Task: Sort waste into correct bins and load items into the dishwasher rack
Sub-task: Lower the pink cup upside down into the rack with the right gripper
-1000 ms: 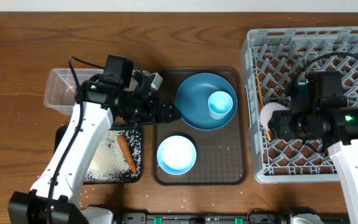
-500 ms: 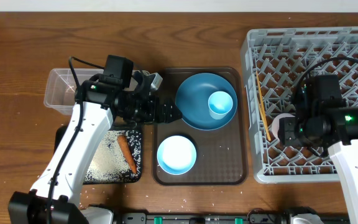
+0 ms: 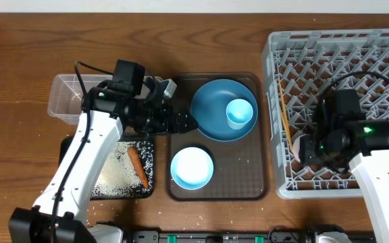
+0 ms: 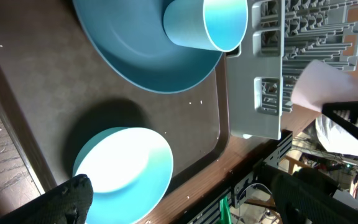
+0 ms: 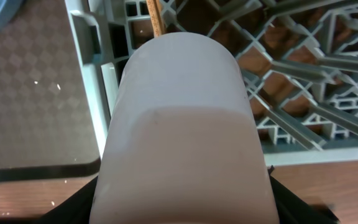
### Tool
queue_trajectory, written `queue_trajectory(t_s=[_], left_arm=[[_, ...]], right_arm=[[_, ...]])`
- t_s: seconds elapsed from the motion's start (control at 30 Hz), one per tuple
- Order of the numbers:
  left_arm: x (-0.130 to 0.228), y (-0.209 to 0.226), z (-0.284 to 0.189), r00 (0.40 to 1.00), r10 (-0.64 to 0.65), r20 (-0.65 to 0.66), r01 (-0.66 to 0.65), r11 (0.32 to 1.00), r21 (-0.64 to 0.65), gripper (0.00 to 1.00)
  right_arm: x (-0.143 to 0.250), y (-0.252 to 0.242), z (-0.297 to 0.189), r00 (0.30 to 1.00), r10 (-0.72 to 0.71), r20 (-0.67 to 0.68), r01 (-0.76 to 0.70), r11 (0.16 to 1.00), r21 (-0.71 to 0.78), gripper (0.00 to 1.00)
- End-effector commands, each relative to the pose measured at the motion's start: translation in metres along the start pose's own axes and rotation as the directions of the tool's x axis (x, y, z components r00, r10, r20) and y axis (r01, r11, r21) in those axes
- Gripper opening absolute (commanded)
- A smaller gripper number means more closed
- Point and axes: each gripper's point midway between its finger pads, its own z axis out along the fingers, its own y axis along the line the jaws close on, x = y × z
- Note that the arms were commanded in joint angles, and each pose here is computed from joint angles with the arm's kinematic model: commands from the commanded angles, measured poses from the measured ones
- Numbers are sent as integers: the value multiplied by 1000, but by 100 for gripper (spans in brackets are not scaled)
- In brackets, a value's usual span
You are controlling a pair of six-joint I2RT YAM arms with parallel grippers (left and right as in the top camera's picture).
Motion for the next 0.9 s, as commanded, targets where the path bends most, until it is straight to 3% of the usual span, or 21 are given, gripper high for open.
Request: queue_trajectory(t_s=[0.0,0.23,0.63,0.87], left_arm=[[1,4,0,1000,3,-1,-3,1000,-14,95],[1,4,0,1000,3,-1,-3,1000,-14,95],[1,4,0,1000,3,-1,-3,1000,-14,95],[1,4,0,1000,3,-1,-3,1000,-14,95]], right_arm=[[2,1,9,1000,28,-9,-28,999,-19,20],[2,3,11,1000,28,-8,-28,999,-30,29],[-1,3,11,1000,28,5,-28,999,-32,33],[-8,4,11,999,29,34,-28,999,-37,31]])
